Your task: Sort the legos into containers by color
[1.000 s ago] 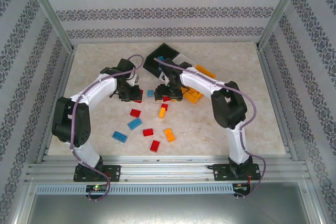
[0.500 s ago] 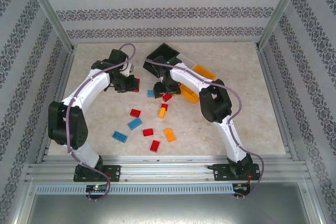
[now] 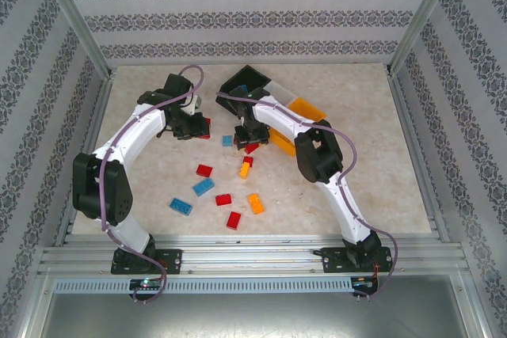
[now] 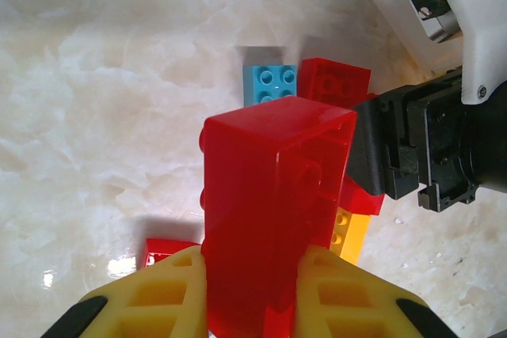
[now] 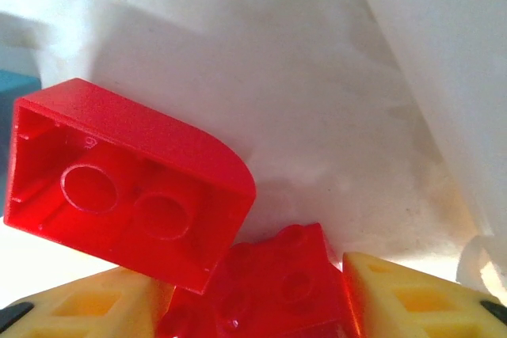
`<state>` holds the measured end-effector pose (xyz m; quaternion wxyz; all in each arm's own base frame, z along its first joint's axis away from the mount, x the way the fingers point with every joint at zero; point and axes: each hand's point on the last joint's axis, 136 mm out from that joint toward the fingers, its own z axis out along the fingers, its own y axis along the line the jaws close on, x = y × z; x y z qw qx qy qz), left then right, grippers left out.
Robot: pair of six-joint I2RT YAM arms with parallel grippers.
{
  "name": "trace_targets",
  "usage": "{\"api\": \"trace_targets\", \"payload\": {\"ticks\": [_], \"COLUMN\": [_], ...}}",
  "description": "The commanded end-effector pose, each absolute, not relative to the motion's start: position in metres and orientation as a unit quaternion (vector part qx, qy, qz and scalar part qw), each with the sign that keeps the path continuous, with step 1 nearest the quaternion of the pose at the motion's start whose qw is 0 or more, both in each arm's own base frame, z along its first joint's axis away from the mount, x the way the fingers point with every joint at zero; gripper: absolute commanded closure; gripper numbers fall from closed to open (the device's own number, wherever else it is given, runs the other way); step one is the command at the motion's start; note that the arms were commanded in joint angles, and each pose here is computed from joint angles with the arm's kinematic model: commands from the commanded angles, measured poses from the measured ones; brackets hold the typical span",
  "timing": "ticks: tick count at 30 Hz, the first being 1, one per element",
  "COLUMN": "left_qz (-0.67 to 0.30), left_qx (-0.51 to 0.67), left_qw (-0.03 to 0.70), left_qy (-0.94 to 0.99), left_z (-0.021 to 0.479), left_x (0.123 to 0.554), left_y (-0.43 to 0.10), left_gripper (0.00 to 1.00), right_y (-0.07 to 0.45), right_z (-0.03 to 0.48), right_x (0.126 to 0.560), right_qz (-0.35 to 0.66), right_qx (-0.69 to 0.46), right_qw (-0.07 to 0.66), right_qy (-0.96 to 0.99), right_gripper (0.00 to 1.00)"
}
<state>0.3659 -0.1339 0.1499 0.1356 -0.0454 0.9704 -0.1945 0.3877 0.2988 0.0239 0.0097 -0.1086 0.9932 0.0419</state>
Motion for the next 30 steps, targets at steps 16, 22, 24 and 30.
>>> {"api": "trace_targets", "payload": {"ticks": [16,22,24,30], "left_qz": [-0.275,-0.293,-0.304,-0.343], "left_qx": [-0.067,-0.047,-0.04,-0.018], "left_qw": [0.152,0.149,0.152,0.154], "left_qy": [0.947,0.943,0.94,0.927], "left_z": [0.17,0.168,0.168,0.159], "left_x": [0.409,0.426,0.435,0.471], "left_y": [-0.17,-0.202,-0.218,-0.272], "left_gripper": [0.97,0.97,0.96,0.96], "right_y": [0.236,0.215,0.208,0.187], "right_z": [0.135,0.131,0.143,0.182], "right_x": [0.503,0.53,0.531,0.51], "right_qz": [0.102,0.109,0.107,0.102], "right_qx": [-0.013,0.015,0.014,0.017], "right_qw": [0.163,0.178,0.189,0.206], "right_qy": [0.981,0.978,0.976,0.973], "right_gripper": [0.45,0.29,0.26,0.23]}}
